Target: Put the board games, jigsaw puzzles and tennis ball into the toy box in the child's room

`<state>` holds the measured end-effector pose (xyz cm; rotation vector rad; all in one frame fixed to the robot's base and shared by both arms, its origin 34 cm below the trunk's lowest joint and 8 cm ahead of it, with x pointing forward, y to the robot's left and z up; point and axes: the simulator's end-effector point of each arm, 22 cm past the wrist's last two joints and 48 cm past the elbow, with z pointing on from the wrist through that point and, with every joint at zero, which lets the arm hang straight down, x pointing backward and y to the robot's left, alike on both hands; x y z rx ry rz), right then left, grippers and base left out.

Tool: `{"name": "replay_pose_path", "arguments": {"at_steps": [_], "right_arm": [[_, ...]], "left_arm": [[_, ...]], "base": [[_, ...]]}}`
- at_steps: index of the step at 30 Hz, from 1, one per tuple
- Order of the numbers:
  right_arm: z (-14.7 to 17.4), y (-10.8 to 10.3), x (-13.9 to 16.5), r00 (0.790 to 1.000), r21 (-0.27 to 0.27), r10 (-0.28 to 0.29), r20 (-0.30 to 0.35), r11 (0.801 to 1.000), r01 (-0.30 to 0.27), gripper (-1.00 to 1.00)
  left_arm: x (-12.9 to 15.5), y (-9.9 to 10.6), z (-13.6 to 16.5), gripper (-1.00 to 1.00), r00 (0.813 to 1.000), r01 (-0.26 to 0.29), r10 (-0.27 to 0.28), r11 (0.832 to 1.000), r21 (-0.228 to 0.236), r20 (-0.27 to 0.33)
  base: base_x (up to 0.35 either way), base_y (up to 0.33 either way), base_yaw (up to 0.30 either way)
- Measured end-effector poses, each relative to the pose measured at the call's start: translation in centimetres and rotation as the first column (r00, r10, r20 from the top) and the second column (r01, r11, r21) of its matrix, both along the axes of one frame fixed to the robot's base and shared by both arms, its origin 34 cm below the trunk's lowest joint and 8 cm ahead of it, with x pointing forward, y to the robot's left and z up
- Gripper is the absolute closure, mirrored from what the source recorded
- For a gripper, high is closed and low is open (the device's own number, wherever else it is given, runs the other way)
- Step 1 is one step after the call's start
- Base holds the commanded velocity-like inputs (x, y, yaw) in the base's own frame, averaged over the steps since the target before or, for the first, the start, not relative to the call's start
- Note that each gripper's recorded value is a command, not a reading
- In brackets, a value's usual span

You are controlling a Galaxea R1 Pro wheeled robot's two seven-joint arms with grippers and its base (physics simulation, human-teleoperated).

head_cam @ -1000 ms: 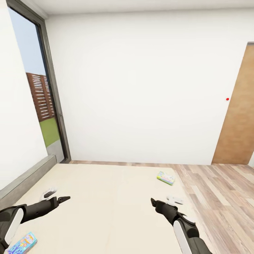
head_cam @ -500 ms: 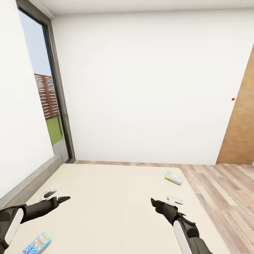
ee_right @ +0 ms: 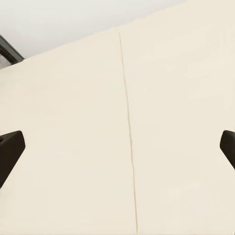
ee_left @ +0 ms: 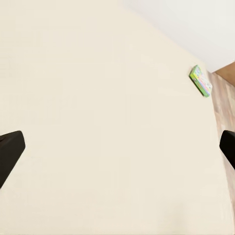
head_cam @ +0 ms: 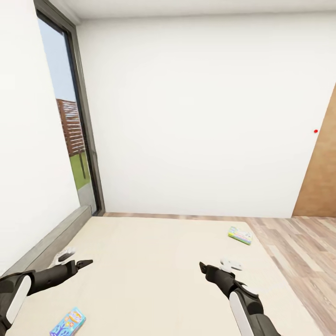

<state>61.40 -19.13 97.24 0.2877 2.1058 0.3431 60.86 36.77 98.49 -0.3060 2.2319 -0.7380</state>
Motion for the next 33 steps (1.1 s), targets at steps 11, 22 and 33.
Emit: {"name": "replay_pose_path", "arguments": {"at_steps": [11, 22, 33], "right_arm": [[-0.18, 0.04, -0.06, 1.000, 0.001, 0.000, -0.004, 1.000, 0.000, -1.00], [-0.48, 0.09, -0.14, 1.000, 0.002, 0.001, -0.010, 1.000, -0.001, -1.00], [-0.50, 0.10, -0.15, 1.000, 0.002, 0.001, -0.011, 1.000, -0.001, -1.00]], "left_arm": [[0.01, -0.01, 0.00, -1.00, 1.000, 0.000, 0.000, 1.000, 0.000, 0.000], [0.00, 0.00, -0.01, -1.00, 1.000, 0.000, 0.000, 1.000, -0.001, 0.000], [0.00, 0.01, -0.01, -1.00, 1.000, 0.000, 0.000, 1.000, 0.000, 0.000]], "base": [[0.000, 0.285, -0.159], [0.000, 0.109, -0.108], [0.000, 0.135, -0.010]]}}
